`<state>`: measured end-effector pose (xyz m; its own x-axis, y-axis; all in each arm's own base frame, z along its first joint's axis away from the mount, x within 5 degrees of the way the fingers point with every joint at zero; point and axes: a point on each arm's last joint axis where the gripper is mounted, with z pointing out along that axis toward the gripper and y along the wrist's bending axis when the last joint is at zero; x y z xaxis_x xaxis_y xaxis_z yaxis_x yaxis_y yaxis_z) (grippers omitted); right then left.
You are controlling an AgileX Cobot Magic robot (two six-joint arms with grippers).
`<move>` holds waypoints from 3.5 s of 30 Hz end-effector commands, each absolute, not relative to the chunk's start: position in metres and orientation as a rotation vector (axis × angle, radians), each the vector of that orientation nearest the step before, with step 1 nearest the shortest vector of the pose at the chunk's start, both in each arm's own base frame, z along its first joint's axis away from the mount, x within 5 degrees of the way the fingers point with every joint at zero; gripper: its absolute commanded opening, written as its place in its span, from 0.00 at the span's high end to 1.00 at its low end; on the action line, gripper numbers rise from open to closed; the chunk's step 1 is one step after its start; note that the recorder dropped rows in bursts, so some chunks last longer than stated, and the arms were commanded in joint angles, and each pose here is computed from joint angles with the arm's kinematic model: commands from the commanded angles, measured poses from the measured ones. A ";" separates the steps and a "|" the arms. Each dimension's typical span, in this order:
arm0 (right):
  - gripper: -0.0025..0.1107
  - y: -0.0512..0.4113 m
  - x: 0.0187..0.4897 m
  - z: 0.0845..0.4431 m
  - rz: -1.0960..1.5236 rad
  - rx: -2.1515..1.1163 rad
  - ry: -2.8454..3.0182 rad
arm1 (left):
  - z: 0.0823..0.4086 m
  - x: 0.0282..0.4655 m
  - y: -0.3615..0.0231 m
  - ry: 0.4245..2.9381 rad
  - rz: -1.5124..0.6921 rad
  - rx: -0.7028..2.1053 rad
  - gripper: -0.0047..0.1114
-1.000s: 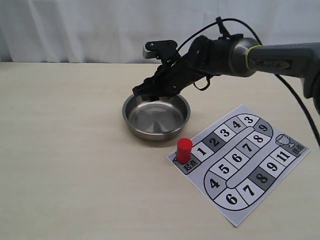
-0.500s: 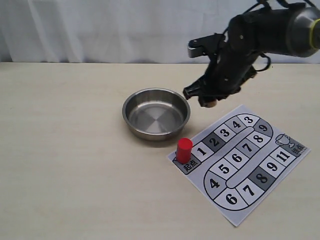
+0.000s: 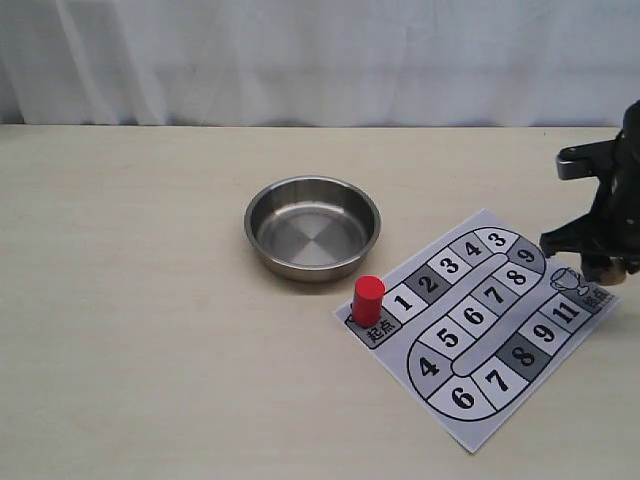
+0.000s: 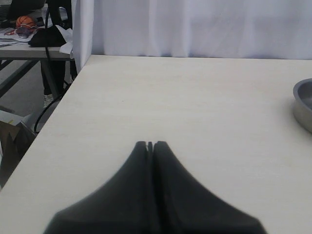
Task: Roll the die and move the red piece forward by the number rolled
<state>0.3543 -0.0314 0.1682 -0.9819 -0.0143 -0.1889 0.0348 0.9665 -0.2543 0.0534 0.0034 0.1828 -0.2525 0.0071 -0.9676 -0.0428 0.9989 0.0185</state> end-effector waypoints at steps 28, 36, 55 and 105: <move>0.58 -0.020 0.338 0.163 0.104 0.160 3.076 | 0.183 0.054 0.003 1.815 0.043 -0.030 0.96; 0.64 -0.020 0.335 0.163 0.109 0.160 3.107 | 0.183 0.054 0.003 1.815 0.043 -0.030 0.96; 0.94 0.056 0.322 0.181 0.406 -0.344 3.122 | 0.183 0.054 0.003 1.815 0.041 -0.031 0.96; 0.94 0.266 0.233 0.123 0.304 -1.266 2.683 | 0.183 0.054 0.003 1.815 0.041 -0.031 0.96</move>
<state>0.2320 0.2647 0.1239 -0.6369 -0.7415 -0.2111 -0.7699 0.6259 0.1245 0.0534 0.0034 0.1828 -0.2525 0.0071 -0.9676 -0.0428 0.9989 0.0185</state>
